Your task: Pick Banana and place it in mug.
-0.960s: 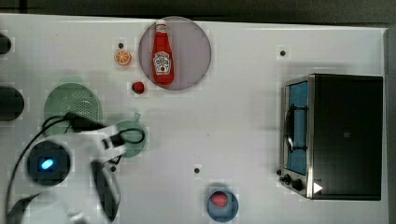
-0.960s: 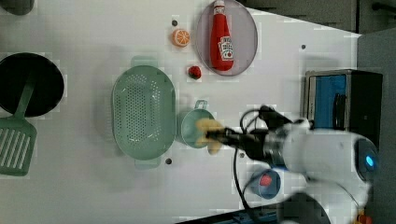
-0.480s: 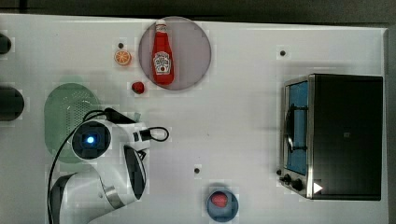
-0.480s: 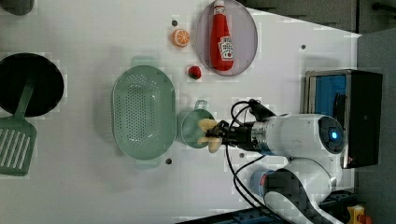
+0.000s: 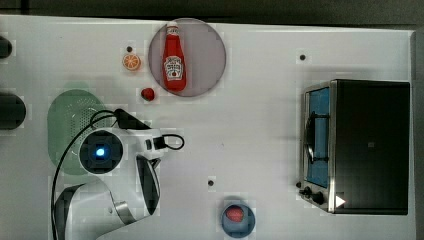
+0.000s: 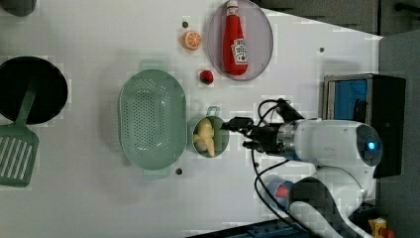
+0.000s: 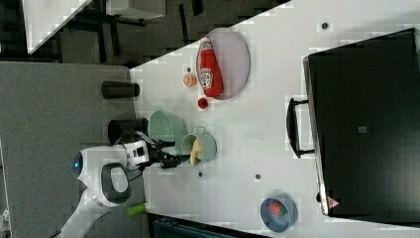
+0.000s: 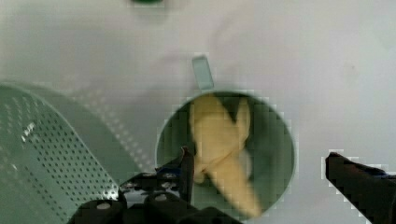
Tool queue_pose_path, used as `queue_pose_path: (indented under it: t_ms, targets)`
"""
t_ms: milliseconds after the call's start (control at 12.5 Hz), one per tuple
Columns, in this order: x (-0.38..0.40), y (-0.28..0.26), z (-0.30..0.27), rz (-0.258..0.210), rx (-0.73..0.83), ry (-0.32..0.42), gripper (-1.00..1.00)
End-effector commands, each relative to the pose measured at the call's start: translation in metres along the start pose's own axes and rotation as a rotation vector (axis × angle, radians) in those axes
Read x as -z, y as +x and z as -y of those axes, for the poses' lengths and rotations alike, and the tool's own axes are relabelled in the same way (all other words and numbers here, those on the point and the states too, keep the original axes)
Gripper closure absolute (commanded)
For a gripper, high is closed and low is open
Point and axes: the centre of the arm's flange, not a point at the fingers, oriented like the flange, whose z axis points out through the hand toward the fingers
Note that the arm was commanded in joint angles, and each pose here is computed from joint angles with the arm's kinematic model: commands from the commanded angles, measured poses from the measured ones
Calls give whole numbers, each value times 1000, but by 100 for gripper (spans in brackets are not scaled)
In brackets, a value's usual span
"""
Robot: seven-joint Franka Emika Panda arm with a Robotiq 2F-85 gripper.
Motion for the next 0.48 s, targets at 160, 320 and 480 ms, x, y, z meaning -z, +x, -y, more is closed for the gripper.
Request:
queue_pose_path:
  t_ms: [160, 320, 480]
  targets:
    - [121, 51, -11, -59, -116, 35, -100]
    - [183, 74, -32, -63, -178, 30, -100]
    - [239, 94, -60, -65, -232, 13, -100]
